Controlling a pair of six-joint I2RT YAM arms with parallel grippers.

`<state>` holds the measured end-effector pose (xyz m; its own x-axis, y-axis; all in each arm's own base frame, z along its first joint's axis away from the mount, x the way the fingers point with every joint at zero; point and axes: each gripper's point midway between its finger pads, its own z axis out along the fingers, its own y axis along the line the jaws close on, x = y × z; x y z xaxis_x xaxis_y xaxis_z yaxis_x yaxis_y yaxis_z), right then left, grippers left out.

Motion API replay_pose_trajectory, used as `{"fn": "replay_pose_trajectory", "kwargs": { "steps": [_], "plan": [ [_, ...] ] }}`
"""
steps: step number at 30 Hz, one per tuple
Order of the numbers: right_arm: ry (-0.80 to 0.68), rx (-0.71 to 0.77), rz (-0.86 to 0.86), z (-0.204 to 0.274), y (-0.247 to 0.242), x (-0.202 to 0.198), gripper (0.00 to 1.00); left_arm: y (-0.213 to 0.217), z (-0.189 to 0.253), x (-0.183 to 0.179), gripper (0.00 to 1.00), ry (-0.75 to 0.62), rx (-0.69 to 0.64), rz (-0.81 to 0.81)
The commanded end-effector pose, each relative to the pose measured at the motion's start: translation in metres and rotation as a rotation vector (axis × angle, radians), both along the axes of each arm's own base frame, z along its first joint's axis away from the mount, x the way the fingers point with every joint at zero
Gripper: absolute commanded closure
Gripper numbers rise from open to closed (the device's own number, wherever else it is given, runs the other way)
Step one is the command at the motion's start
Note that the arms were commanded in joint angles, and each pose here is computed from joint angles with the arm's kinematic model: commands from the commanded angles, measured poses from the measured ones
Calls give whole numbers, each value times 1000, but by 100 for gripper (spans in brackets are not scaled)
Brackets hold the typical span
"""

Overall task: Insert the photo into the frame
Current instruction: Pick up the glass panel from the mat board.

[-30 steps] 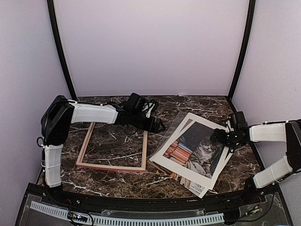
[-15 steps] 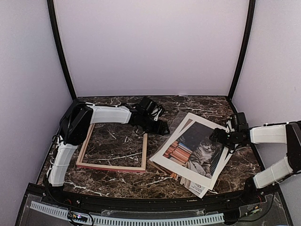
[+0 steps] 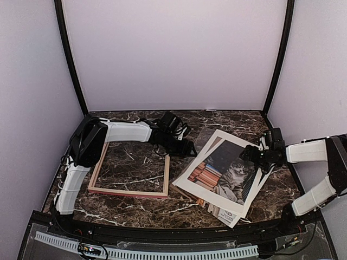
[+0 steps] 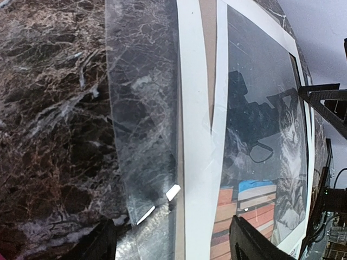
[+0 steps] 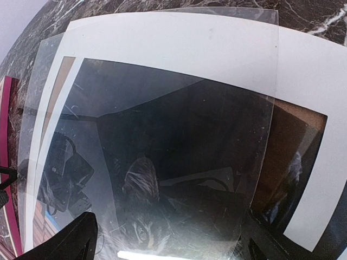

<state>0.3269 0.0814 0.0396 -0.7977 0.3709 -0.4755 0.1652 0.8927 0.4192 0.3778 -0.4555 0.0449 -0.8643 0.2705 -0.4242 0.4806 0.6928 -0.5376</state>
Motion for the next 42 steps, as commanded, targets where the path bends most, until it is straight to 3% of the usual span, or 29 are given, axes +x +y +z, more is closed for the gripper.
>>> {"fn": "replay_pose_trajectory", "kwargs": {
  "steps": [1,9,17,26,42],
  "plan": [
    [111,18,7,-24,2,-18,8,-5,-5,-17,27,99,-23,-27],
    [125,22,14,-32,3,-21,9,-14,8,-29,27,225,-174,-46],
    [117,15,20,-32,3,-21,9,-19,46,-33,30,261,-343,-94],
    [109,-7,32,-28,1,-21,9,-20,75,-27,46,232,-433,-126],
    [42,11,102,0,10,-11,7,-16,67,-17,85,158,-370,-107]
  ]
}}
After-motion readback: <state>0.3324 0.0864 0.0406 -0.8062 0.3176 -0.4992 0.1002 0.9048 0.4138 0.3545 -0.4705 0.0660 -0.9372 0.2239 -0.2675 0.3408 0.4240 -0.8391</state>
